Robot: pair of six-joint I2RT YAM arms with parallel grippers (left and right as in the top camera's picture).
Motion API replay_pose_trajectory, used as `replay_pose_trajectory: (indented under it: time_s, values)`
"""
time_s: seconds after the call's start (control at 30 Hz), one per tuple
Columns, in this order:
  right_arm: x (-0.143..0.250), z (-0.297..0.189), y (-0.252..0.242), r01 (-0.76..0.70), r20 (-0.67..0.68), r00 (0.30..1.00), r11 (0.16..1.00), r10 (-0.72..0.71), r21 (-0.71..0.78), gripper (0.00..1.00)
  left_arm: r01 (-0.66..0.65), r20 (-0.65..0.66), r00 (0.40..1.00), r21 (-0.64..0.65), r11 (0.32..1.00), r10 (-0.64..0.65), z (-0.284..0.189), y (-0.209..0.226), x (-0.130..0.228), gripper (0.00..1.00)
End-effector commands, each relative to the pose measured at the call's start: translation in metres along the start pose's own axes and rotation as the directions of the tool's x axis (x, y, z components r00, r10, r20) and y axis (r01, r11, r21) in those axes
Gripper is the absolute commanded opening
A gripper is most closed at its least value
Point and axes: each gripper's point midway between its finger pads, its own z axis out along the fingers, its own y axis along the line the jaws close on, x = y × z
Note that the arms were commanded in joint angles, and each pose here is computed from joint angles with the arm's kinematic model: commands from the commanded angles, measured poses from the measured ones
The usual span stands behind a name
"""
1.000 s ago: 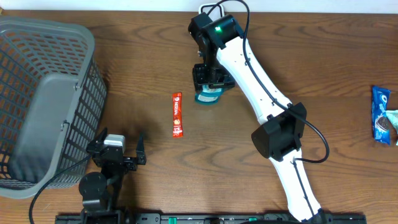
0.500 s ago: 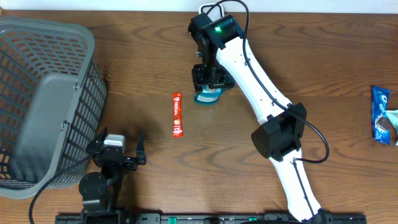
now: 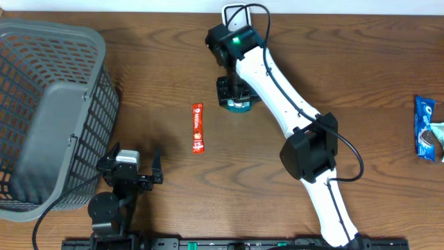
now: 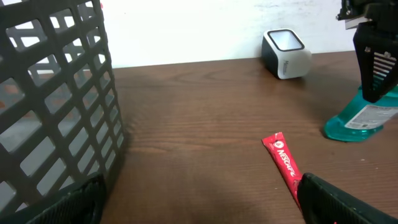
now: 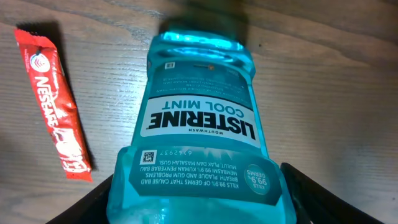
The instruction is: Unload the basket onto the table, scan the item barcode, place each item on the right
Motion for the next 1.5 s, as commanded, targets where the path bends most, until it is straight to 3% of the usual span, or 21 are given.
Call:
replay_pose_trajectory:
  time_s: [0.0, 0.13, 0.3, 0.6, 1.17, 1.47]
  values:
    - [0.002, 0.016, 0.0, -0.013, -0.016, 1.0, 1.0, 0.014, 0.023, 0.52, -0.006, -0.038, 0.999, 0.012, 1.0, 0.007, 0.001, -0.002, 0.013, 0.98]
    - [-0.009, 0.018, 0.001, -0.021, 0.019, 1.0, 1.0, 0.021, 0.008, 0.54, -0.006, -0.038, 0.999, 0.012, 1.0, 0.007, 0.001, -0.002, 0.013, 0.98]
    - [-0.013, 0.019, -0.005, -0.047, 0.023, 0.999, 0.999, 0.047, 0.003, 0.45, -0.006, -0.038, 0.999, 0.012, 1.0, 0.007, 0.001, -0.002, 0.013, 0.98]
    - [0.003, 0.015, -0.007, -0.04, -0.042, 0.998, 0.999, 0.041, 0.013, 0.41, -0.006, -0.038, 0.999, 0.012, 1.0, 0.007, 0.001, -0.002, 0.013, 0.98]
    - [0.009, -0.033, -0.007, -0.006, -0.013, 1.0, 0.999, 0.005, -0.053, 0.43, -0.006, -0.038, 0.999, 0.012, 1.0, 0.007, 0.001, -0.002, 0.013, 0.98]
    - [-0.01, -0.033, -0.02, -0.079, 0.08, 0.994, 0.996, 0.077, 0.028, 0.45, -0.006, -0.038, 0.999, 0.012, 1.0, 0.007, 0.001, -0.002, 0.013, 0.98]
